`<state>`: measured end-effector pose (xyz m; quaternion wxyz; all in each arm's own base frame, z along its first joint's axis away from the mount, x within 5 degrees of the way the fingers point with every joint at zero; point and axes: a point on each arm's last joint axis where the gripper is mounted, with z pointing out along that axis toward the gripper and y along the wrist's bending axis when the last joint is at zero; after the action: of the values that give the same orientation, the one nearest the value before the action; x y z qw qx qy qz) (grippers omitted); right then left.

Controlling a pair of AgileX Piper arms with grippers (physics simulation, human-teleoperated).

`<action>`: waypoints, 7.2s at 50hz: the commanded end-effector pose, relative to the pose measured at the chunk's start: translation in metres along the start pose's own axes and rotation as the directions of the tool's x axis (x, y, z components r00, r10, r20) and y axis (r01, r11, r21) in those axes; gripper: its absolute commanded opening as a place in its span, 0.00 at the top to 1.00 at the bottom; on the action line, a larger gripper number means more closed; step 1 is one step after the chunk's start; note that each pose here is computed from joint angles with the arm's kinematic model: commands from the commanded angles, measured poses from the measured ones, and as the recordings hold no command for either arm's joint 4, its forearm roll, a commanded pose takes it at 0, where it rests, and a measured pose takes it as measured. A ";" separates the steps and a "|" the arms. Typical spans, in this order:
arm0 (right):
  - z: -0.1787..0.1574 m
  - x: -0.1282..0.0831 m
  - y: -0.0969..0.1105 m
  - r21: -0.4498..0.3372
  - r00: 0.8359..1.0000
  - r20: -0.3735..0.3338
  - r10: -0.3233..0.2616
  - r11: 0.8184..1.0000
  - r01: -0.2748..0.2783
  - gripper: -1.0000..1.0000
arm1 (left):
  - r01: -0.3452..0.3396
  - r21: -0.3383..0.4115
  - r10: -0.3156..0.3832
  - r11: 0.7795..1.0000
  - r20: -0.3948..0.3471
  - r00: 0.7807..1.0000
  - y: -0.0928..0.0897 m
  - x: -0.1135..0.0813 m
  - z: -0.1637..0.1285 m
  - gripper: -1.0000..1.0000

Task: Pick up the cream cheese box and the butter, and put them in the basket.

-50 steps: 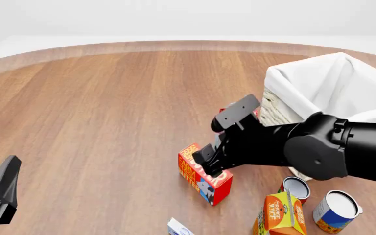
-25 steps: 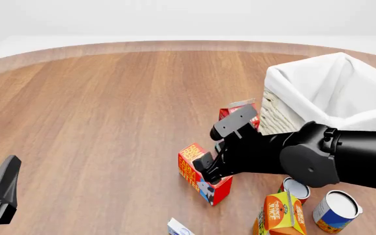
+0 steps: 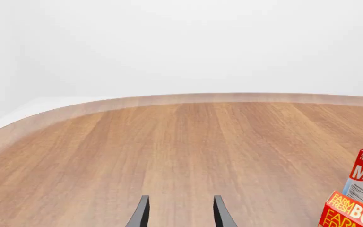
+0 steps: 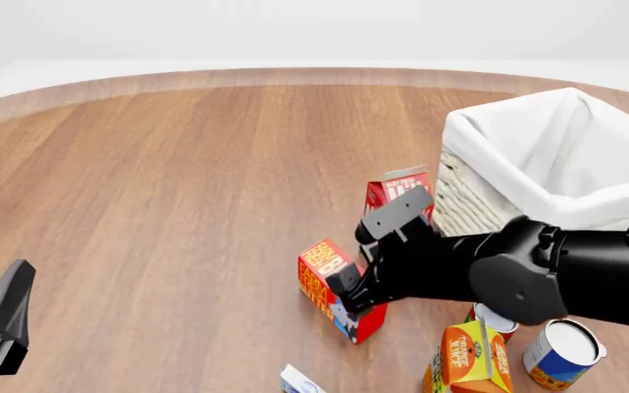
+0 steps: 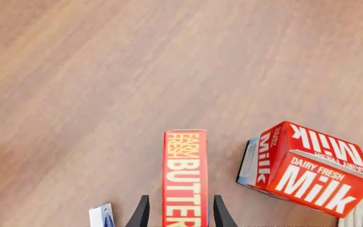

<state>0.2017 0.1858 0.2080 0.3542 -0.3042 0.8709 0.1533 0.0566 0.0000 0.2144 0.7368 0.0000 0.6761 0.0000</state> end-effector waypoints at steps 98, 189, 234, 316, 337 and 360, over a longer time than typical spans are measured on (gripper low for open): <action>0.031 0.034 0.000 -0.004 0.997 -0.016 0.080 0.997 -0.080 1.00 | 0.000 0.000 0.000 1.000 0.000 1.000 0.000 0.000 0.000 0.00; -0.198 -0.082 -0.026 0.057 0.836 0.542 0.088 0.988 -0.141 1.00 | 0.000 0.000 0.000 1.000 0.000 1.000 0.000 0.000 0.000 0.00; -0.241 -0.051 -0.093 0.138 0.589 0.714 0.379 0.748 -0.649 1.00 | 0.000 0.000 0.000 1.000 0.000 1.000 0.000 0.000 0.000 0.00; -0.182 -0.024 -0.151 0.254 0.596 0.651 0.470 0.604 -0.755 1.00 | 0.000 0.000 0.000 1.000 0.000 1.000 0.000 0.000 0.000 0.00; -0.168 -0.023 -0.160 0.253 0.591 0.647 0.481 0.596 -0.762 1.00 | 0.000 0.000 0.000 1.000 0.000 1.000 0.000 0.000 0.000 0.00; -0.160 -0.020 -0.167 0.252 0.582 0.652 0.486 0.585 -0.771 1.00 | 0.000 0.000 0.000 1.000 0.000 1.000 0.000 0.000 0.000 0.00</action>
<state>0.2335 -0.0098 0.3225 0.5463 0.1974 0.8065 0.1103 0.0566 0.0000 0.2144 0.7368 0.0000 0.6761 0.0000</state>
